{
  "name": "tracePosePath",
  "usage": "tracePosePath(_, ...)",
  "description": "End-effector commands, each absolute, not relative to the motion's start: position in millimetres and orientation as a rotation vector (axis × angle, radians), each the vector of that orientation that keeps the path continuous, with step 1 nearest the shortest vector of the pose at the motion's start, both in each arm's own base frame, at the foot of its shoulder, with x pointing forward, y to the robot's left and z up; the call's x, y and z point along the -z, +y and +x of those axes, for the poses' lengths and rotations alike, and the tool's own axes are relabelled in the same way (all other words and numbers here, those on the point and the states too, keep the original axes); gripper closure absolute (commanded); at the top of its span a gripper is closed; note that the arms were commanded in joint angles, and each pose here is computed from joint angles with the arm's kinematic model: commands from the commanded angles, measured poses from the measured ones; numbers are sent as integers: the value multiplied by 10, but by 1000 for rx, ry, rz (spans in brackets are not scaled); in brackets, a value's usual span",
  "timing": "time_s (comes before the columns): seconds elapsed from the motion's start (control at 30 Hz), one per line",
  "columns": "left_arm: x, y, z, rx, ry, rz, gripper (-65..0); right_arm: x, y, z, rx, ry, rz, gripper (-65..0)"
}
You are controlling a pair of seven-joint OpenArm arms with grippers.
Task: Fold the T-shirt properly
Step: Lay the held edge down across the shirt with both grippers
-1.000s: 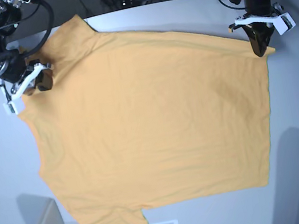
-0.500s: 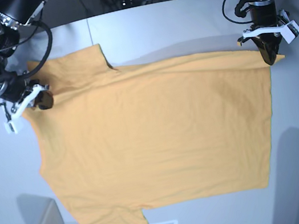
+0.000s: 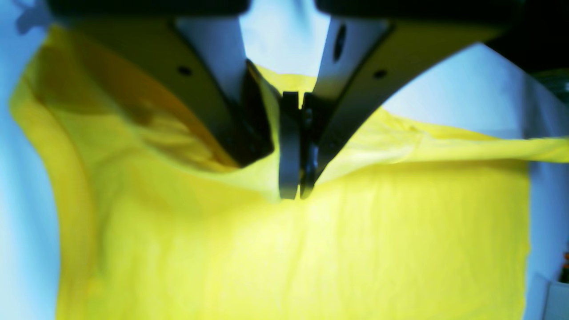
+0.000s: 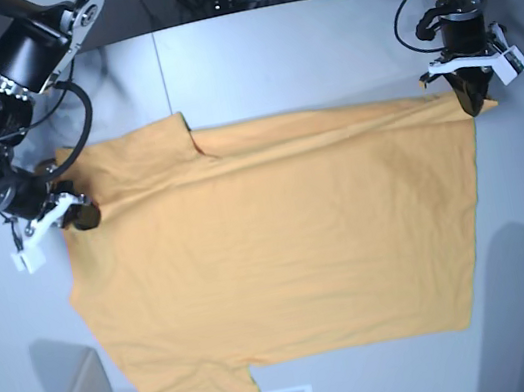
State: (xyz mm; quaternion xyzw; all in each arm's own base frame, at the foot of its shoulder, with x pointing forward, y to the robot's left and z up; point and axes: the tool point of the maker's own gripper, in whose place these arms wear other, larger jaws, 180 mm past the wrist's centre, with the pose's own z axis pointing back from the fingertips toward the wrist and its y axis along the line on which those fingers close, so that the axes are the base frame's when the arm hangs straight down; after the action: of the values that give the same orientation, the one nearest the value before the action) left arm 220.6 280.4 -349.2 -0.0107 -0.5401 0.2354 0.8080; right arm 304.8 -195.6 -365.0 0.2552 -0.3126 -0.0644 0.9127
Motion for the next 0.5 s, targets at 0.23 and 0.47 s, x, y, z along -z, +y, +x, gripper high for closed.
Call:
tracePosePath(0.23, 3388, 2832, 2482, -496, -1189, -39, 0, 3477, -2015, 3362, 205, -684, 582, 0)
tracePosePath(0.47, 3538, 2921, 2547, -520, -1165, -23, 0, 3496, -2035, 3510, 224, -670, 619, 0)
